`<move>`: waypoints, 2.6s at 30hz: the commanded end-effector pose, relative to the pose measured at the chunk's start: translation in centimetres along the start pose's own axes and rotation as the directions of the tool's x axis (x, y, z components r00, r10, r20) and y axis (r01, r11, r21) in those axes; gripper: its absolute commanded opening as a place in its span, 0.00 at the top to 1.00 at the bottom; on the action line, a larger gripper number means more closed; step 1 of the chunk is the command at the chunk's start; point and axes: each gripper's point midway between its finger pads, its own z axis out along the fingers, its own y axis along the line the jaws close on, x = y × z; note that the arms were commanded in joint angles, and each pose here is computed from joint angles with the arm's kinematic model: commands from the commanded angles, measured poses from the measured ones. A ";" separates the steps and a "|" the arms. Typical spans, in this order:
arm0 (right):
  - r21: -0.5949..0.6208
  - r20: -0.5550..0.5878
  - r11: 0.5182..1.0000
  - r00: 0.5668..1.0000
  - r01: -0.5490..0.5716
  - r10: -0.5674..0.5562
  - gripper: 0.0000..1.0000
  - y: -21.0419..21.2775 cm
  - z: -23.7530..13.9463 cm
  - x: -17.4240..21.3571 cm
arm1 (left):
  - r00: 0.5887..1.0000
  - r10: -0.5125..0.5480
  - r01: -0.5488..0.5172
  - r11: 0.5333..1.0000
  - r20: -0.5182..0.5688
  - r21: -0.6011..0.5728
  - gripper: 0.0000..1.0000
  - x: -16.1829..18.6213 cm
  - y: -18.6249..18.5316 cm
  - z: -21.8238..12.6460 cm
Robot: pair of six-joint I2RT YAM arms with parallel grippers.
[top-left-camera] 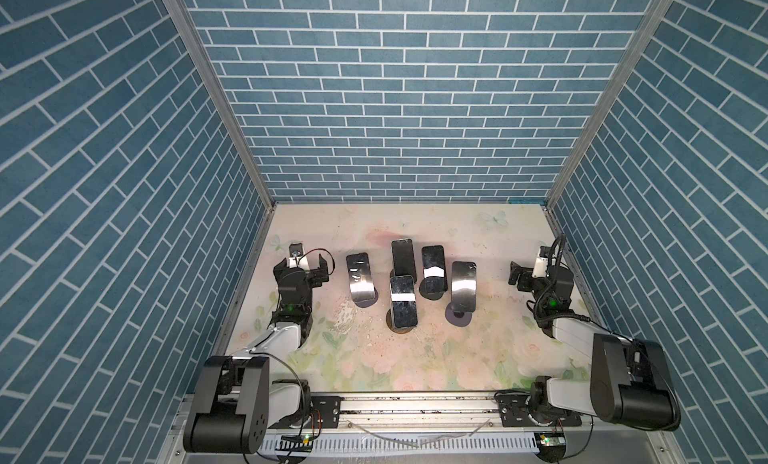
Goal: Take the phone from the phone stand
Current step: 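Raise both arms from rest and reach toward the row of phones, then close the right gripper on the black phone while the left hovers, then lift the black phone up off the grey stand with the right gripper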
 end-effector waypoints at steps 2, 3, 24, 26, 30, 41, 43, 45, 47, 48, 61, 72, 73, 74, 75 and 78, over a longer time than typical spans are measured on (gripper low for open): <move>0.001 -0.044 0.998 0.997 -0.065 0.065 0.01 0.4 -1.1 -1.0 | 0.990 -0.091 0.085 0.995 -0.111 -0.057 0.00 -0.1 0.8 0.1; 0.015 -0.053 0.997 0.995 -0.082 0.083 0.01 0.3 -1.3 -1.1 | 0.986 -0.109 0.104 0.993 -0.129 -0.051 0.00 -0.2 0.6 0.2; 0.037 -0.211 0.987 0.964 -0.155 0.159 0.01 6.9 -4.7 -4.3 | 0.955 -0.110 0.192 0.937 -0.276 0.292 0.00 -4.7 -11.1 -2.2; 0.030 -0.230 0.990 0.963 -0.139 0.142 0.01 8.0 -5.0 -4.9 | 0.955 -0.094 0.188 0.925 -0.281 0.330 0.00 -5.1 -12.4 -2.6; 0.021 -0.299 0.992 0.946 -0.124 0.124 0.01 10.3 -5.2 -5.1 | 0.958 -0.080 0.194 0.886 -0.276 0.420 0.00 -6.0 -15.4 -3.7; -0.034 -0.401 0.997 0.915 -0.065 0.046 0.01 16.7 -5.6 -4.1 | 0.962 -0.043 0.198 0.791 -0.269 0.579 0.00 -6.6 -20.5 -5.7; -0.047 -0.407 0.997 0.912 -0.067 0.042 0.01 17.6 -5.6 -4.0 | 0.959 -0.032 0.199 0.783 -0.282 0.589 0.00 -6.4 -20.9 -5.8; -0.053 -0.416 0.997 0.909 -0.049 0.023 0.01 18.4 -5.5 -3.7 | 0.957 -0.026 0.200 0.778 -0.288 0.595 0.00 -6.3 -21.2 -5.9; -0.052 -0.423 0.998 0.906 -0.031 0.006 0.01 19.0 -5.5 -3.5 | 0.957 -0.020 0.198 0.774 -0.289 0.601 0.00 -6.2 -21.3 -6.0; -0.054 -0.428 0.998 0.904 -0.023 -0.002 0.01 19.3 -5.5 -3.3 | 0.957 -0.020 0.197 0.773 -0.288 0.603 0.00 -6.2 -21.3 -6.1; -0.012 -0.469 1.000 0.883 0.015 -0.019 0.01 20.9 -4.9 -1.1 | 0.958 -0.011 0.190 0.773 -0.287 0.605 0.00 -5.7 -21.3 -6.1; 0.049 -0.502 0.997 0.865 0.054 -0.022 0.15 21.2 -4.2 0.7 | 0.961 0.005 0.169 0.779 -0.275 0.603 0.00 -5.5 -21.2 -5.9; 0.059 -0.506 0.997 0.863 0.059 -0.021 0.16 21.2 -4.2 0.9 | 0.962 0.006 0.167 0.780 -0.274 0.603 0.00 -5.5 -21.1 -5.9; 0.064 -0.507 0.996 0.861 0.063 -0.022 0.17 21.2 -4.1 1.0 | 0.962 0.006 0.167 0.780 -0.274 0.603 0.00 -5.4 -21.2 -5.9; 0.067 -0.510 0.996 0.860 0.064 -0.021 0.19 21.2 -4.1 1.1 | 0.962 0.008 0.165 0.781 -0.273 0.603 0.00 -5.4 -21.1 -5.9; 0.072 -0.520 0.995 0.854 0.074 -0.025 0.27 21.2 -4.0 1.5 | 0.962 0.009 0.162 0.782 -0.272 0.601 0.00 -5.3 -21.1 -5.9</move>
